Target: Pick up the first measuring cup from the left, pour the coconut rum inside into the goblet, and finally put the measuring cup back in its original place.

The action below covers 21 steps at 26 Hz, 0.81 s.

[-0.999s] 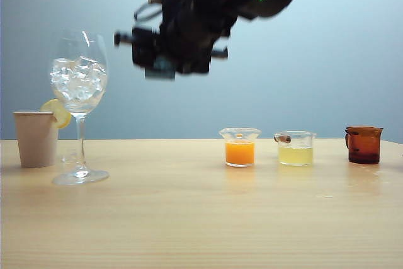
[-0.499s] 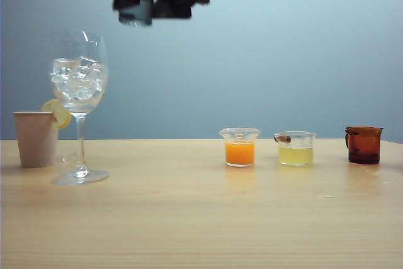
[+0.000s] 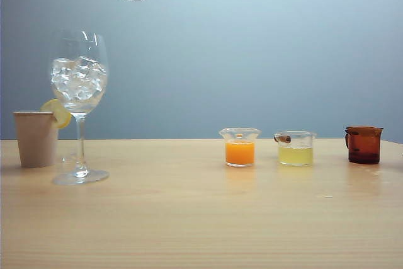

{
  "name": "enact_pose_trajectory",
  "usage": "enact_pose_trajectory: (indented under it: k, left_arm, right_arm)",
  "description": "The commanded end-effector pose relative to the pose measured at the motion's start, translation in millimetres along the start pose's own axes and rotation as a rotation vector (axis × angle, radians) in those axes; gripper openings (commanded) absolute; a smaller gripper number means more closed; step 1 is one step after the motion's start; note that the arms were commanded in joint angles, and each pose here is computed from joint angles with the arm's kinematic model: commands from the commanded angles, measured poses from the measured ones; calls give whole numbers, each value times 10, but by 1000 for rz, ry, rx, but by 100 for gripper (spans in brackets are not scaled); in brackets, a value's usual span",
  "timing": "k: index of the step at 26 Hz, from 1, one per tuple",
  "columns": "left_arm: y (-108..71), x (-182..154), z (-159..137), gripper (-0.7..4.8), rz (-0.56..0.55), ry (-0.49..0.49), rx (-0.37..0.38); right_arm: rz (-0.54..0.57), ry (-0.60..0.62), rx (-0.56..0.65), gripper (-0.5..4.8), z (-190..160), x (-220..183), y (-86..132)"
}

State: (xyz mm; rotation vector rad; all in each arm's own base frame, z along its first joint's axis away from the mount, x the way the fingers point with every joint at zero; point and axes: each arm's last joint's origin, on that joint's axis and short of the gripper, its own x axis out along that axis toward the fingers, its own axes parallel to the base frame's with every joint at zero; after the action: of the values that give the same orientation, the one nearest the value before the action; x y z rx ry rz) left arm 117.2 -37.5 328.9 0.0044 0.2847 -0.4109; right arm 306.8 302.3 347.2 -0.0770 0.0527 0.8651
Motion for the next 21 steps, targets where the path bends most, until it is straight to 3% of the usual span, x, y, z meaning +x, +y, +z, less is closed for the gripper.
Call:
enact_pose_trajectory:
  k: [1, 12, 21]
  left_arm:
    - [0, -9, 16, -3, -2, -14, 6]
    - [0, -9, 18, -3, -2, -14, 6]
    - [0, -9, 18, -3, -2, -14, 6]
  right_arm:
    - [32, -21, -5, 237, 42, 54, -29]
    - [126, 68, -109, 237, -74, 160, -62]
    - [122, 91, -114, 237, -98, 156, -82]
